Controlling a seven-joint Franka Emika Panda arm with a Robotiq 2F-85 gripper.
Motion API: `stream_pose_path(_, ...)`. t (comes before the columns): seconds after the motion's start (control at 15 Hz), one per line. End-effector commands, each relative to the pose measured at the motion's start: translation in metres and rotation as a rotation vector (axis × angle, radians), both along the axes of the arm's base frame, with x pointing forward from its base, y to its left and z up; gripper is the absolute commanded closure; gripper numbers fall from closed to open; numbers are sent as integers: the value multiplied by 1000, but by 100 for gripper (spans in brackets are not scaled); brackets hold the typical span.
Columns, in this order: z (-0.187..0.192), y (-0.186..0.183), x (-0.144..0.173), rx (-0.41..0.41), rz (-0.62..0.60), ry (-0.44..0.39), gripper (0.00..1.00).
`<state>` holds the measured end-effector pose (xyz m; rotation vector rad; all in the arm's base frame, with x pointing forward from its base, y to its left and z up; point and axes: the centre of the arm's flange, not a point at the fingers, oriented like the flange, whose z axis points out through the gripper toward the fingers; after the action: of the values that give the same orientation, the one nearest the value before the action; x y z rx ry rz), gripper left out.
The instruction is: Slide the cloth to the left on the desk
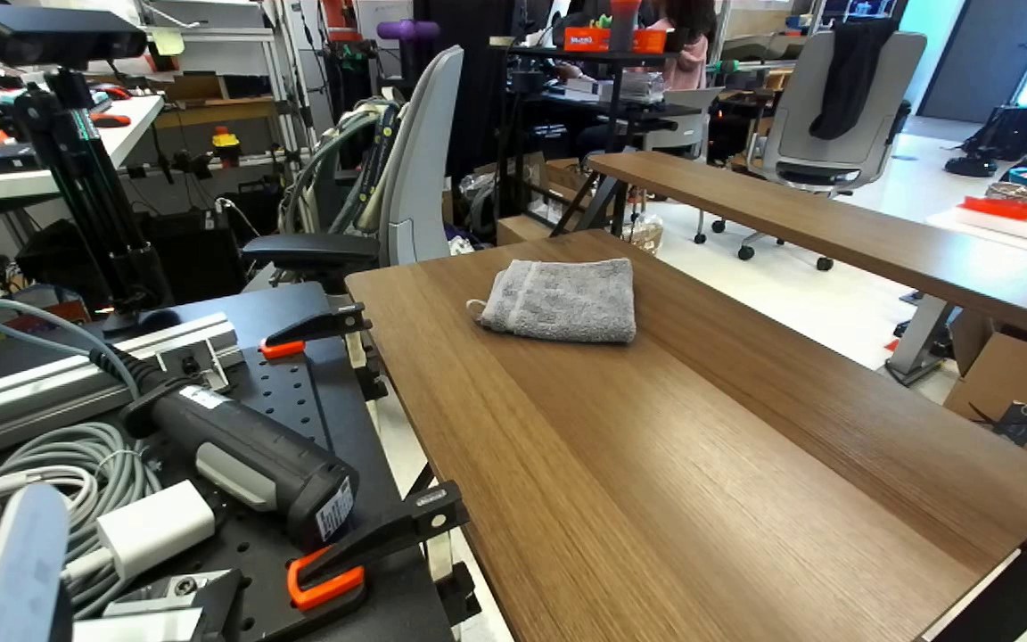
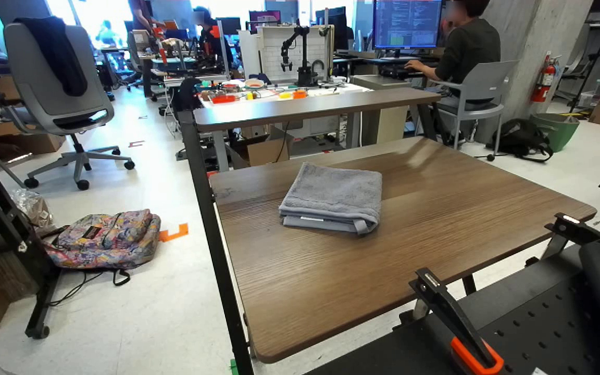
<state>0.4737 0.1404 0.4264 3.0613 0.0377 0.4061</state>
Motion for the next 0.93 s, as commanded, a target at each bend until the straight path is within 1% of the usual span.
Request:
stream_pose_path(0.0,-50,18,34,-5,-22,17,0)
stream_pose_path(0.2,-95,23,56,-3,-41,52,0)
stream_pose_path(0.53,-167,28,82,1,-78,159,0)
stream_pose_path(0.87,-224,27,104,9,-100,220,0)
